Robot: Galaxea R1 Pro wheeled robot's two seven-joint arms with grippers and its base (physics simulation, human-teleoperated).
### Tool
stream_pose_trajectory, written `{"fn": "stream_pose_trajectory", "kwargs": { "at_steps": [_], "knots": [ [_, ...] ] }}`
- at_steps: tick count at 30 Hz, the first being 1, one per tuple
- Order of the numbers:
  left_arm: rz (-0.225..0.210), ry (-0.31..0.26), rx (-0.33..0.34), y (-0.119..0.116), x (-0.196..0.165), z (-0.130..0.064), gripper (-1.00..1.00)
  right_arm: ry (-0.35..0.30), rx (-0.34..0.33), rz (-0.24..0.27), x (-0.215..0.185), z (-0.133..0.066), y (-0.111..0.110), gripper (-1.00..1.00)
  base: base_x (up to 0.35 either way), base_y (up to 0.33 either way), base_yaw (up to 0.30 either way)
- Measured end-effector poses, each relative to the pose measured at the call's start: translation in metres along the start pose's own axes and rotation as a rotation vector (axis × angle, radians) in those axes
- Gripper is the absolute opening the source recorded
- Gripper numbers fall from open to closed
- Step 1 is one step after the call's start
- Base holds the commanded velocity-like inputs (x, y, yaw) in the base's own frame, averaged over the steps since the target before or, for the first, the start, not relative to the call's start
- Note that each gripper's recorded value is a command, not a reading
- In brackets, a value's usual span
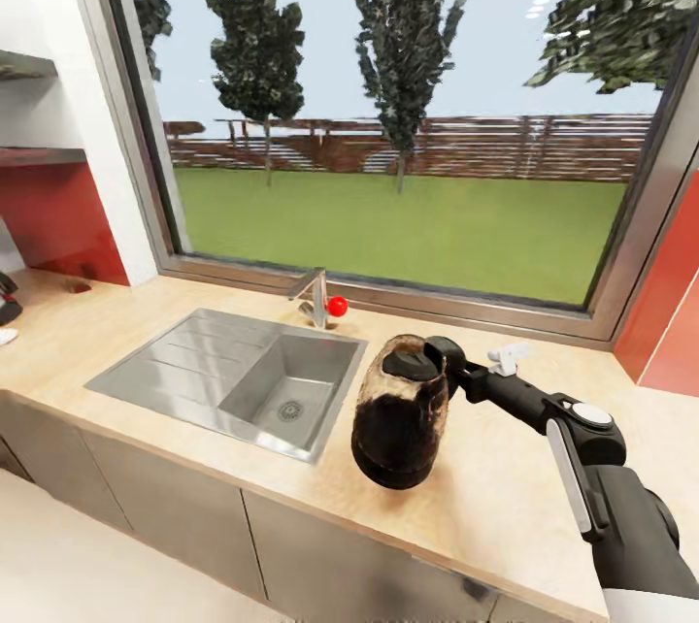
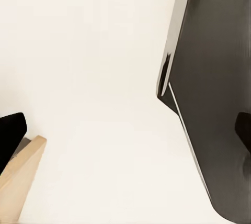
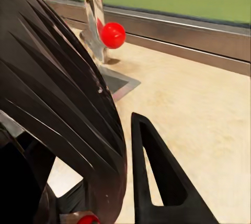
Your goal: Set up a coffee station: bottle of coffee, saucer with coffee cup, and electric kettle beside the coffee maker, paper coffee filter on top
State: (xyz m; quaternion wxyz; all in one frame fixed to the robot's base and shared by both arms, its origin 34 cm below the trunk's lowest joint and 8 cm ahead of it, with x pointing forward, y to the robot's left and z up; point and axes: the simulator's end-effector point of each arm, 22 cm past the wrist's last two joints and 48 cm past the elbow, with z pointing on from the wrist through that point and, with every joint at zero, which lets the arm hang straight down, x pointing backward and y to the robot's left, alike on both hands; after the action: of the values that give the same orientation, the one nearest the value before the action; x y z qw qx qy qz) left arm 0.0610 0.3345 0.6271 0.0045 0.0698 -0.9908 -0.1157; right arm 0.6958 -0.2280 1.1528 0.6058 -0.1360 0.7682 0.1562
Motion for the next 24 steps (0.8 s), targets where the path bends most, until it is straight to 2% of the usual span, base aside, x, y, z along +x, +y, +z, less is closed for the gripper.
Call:
{"fn": "stream_pose_trajectory", "kwargs": {
  "at_steps": [12, 24],
  "knots": [
    [-0.001, -0.008, 0.001, -0.0004, -0.0031, 0.0003, 1.0, -0.006, 0.0, -0.003, -0.0038, -0.0017, 0.0009, -1.0, -0.252, 0.221, 0.26],
    [-0.001, -0.009, -0.001, 0.0006, -0.0034, 0.0004, 1.0, -0.008, 0.0, -0.004, -0.0048, -0.0025, 0.0011, -1.0, -0.218, 0.208, 0.018]
  ]
}}
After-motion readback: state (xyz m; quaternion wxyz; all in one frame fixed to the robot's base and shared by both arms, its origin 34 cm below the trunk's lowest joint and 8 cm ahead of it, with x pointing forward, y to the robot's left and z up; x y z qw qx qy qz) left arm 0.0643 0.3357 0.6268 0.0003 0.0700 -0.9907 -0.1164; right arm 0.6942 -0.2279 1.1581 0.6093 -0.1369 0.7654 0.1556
